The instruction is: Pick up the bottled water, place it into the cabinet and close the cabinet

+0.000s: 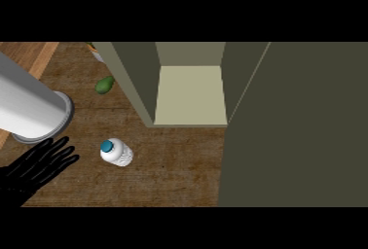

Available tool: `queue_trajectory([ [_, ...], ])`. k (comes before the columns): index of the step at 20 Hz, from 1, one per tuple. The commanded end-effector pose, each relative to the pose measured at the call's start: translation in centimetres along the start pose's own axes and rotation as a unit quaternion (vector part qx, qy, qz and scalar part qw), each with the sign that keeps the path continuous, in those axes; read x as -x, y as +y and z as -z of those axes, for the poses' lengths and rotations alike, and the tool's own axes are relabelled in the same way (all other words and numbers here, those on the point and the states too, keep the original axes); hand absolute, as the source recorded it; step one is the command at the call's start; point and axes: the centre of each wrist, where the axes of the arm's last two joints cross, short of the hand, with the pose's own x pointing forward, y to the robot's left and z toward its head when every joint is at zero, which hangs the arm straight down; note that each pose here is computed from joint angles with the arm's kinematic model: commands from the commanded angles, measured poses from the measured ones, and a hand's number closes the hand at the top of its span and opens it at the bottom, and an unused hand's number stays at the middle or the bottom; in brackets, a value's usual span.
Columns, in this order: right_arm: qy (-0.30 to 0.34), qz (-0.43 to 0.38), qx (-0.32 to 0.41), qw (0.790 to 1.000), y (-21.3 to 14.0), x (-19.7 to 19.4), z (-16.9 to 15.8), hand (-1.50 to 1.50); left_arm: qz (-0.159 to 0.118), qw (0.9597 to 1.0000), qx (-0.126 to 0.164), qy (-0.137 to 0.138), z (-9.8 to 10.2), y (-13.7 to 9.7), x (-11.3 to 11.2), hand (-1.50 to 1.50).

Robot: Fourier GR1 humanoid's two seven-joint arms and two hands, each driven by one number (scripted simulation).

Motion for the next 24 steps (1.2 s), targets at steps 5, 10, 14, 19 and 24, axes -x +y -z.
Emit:
queue_trajectory([
  [5, -0.004, 0.0, -0.005, 1.0, 1.2, 1.4, 0.0, -1.5, 0.002, 0.9998, 0.004, -0.018, -0.9, 1.3, 0.1, -1.5],
  [10, 0.005, -0.007, -0.01, 1.0, -0.5, 1.4, -1.3, -1.5, 0.0, 0.9995, -0.025, -0.018, -1.1, 4.1, 1.4, -1.5],
  [14, -0.011, -0.002, -0.01, 1.0, 2.3, 2.4, -1.7, -1.5, 0.004, 0.9987, -0.049, -0.012, -2.2, 5.2, 3.0, -1.5],
  [19, -0.006, -0.013, -0.018, 1.0, 1.1, 1.7, -1.6, -1.5, 0.015, 0.999, -0.041, -0.015, 0.1, 8.8, 4.2, -1.5],
  [24, -0.009, -0.011, -0.014, 1.0, 1.5, 0.9, -2.3, -1.5, 0.046, 0.9976, -0.052, -0.002, 2.3, 8.4, 5.5, -1.5],
])
